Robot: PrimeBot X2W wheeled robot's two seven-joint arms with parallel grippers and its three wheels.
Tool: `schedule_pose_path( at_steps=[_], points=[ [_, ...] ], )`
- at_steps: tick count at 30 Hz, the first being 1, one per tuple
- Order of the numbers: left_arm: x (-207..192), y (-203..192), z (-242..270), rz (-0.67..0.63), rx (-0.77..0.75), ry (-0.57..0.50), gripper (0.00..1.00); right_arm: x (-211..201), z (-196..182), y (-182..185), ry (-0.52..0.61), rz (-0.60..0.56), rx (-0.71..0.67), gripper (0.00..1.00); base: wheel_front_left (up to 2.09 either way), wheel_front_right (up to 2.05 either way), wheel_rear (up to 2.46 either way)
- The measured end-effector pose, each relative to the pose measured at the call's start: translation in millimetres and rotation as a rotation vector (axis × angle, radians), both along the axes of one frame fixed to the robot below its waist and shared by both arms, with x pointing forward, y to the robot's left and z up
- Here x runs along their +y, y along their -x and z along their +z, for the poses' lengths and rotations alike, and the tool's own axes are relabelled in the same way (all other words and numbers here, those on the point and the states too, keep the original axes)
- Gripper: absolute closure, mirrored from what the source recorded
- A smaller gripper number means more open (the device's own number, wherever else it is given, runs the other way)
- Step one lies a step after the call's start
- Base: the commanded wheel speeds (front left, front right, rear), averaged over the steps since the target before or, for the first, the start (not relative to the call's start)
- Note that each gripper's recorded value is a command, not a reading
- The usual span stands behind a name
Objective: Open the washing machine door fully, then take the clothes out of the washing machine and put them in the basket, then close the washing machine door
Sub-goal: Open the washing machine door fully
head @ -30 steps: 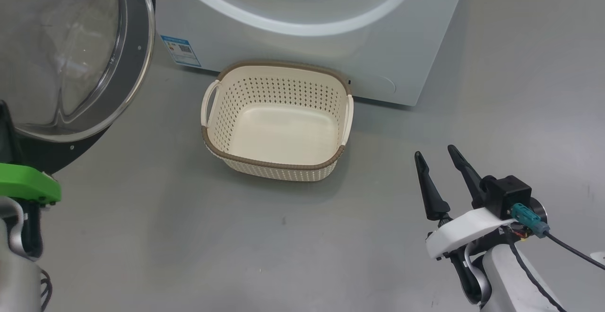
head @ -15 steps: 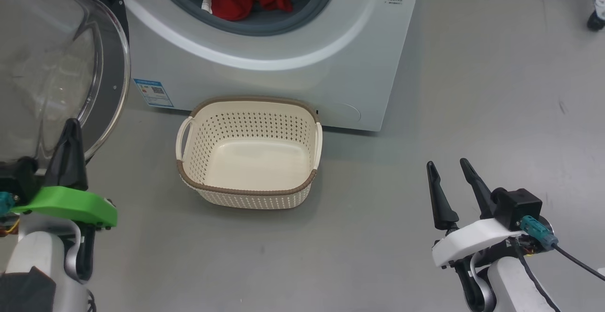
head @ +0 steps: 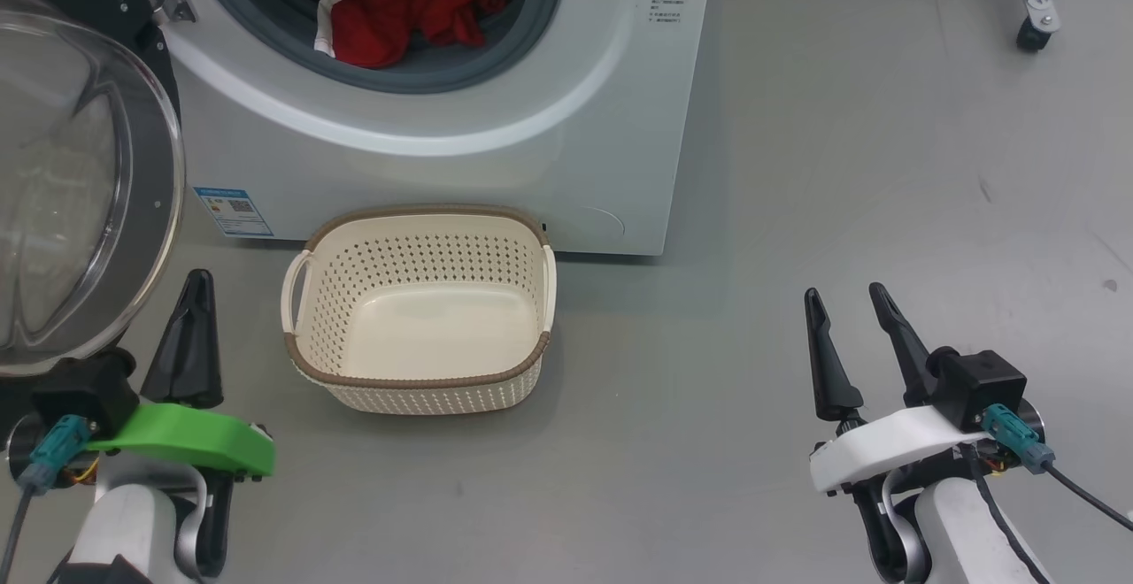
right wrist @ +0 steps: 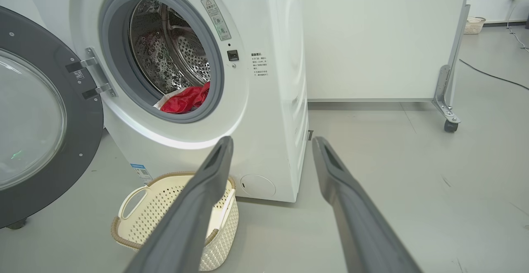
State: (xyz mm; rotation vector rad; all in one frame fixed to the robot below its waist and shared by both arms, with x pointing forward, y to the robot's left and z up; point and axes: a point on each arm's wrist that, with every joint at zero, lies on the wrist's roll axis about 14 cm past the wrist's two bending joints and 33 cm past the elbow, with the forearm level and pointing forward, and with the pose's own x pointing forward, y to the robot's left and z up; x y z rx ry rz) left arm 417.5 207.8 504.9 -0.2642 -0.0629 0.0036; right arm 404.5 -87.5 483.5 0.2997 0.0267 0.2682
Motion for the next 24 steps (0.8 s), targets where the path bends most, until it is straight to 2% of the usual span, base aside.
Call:
schedule_pose_path(
  at_steps=[2, 6, 7, 8, 9, 24],
  points=[
    [-3, 0, -1, -0.007, 0.000, 0.005, 1.00, -1, 0, 0, 0.002, -0.004, -0.002, 0.00, 0.00, 0.00, 0.00],
    [-15, 1, -6, -0.031, 0.009, 0.020, 0.72, -7, 2, 2, 0.009, -0.019, -0.008, 0.00, 0.00, 0.00, 0.00],
    [-18, 1, -7, -0.037, 0.011, 0.022, 0.54, -8, 1, 2, 0.013, -0.022, -0.009, 0.00, 0.00, 0.00, 0.00],
    [-21, 1, -8, -0.042, 0.012, 0.025, 0.54, -10, 1, 2, 0.014, -0.025, -0.009, 0.00, 0.00, 0.00, 0.00],
    [-22, 2, -8, -0.046, 0.013, 0.027, 0.02, -11, 1, 3, 0.014, -0.029, -0.009, 0.00, 0.00, 0.00, 0.00],
    [-34, 9, -16, -0.067, 0.031, 0.045, 0.00, -18, 1, 10, 0.041, -0.046, -0.014, 0.00, 0.00, 0.00, 0.00]
  ],
)
